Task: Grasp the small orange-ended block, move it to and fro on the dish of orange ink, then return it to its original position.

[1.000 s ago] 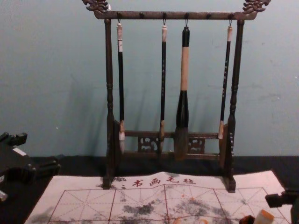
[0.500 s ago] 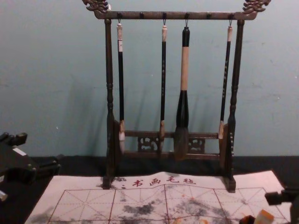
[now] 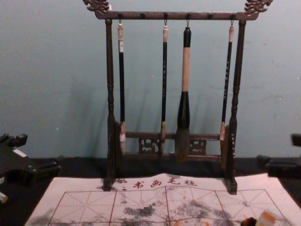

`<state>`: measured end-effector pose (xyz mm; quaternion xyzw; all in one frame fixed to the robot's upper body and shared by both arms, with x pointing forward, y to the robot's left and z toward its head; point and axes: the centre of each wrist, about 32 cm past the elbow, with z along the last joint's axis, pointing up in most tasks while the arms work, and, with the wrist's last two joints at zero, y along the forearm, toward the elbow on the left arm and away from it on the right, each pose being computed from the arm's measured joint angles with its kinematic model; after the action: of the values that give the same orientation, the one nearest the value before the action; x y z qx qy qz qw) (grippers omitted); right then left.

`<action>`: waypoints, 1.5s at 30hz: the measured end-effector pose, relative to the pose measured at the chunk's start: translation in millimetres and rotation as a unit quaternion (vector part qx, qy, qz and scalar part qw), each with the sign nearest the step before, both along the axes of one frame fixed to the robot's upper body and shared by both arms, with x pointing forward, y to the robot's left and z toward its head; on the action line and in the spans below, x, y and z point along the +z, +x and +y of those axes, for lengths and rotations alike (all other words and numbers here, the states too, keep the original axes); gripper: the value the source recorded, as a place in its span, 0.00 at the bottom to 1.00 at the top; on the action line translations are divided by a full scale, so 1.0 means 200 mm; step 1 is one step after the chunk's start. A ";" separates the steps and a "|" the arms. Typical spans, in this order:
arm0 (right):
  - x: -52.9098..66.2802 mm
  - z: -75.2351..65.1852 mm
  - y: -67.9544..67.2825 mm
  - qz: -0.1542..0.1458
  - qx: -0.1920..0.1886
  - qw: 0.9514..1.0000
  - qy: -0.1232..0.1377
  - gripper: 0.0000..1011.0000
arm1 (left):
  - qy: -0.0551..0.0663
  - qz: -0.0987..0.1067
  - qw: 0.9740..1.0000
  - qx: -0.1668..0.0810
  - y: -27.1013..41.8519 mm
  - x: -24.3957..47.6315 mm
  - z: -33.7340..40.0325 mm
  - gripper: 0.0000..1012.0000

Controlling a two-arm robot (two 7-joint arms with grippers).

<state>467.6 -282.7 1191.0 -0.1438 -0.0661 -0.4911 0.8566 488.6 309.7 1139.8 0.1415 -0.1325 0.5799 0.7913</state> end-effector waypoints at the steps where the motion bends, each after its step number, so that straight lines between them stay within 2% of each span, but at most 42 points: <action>1: -0.02 0.00 -0.01 -0.008 -0.021 1.000 0.002 0.99 | 0.000 0.000 1.000 0.000 0.000 0.000 0.000 0.99; 4: -0.05 0.00 -0.01 -0.015 -0.052 0.998 0.007 0.99 | 0.000 0.000 1.000 0.000 0.000 0.000 0.000 0.99; 7: -0.12 0.00 -0.02 -0.023 -0.088 0.996 0.008 0.99 | 0.000 0.000 1.000 0.000 0.000 0.000 0.000 0.99; 11: -0.23 0.00 -0.04 -0.028 -0.131 0.991 -0.004 0.99 | 0.000 0.000 1.000 0.000 0.000 0.000 0.000 0.99; 18: -0.34 0.00 -0.05 -0.007 -0.154 0.988 -0.017 0.99 | 0.000 0.000 1.000 0.000 0.000 0.000 0.000 0.99; 22: -0.36 0.00 -0.05 0.000 -0.158 0.987 -0.017 0.99 | 0.000 0.000 1.000 0.000 0.000 0.000 0.000 0.99; 45: -0.35 0.00 -0.06 -0.001 -0.156 0.988 -0.019 0.99 | 0.000 0.000 1.000 0.000 0.000 0.000 0.000 0.99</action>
<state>456.6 -281.8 1120.6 -0.1678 -0.0526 -0.6177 0.7665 488.6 309.7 1139.8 0.1415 -0.1325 0.5800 0.7913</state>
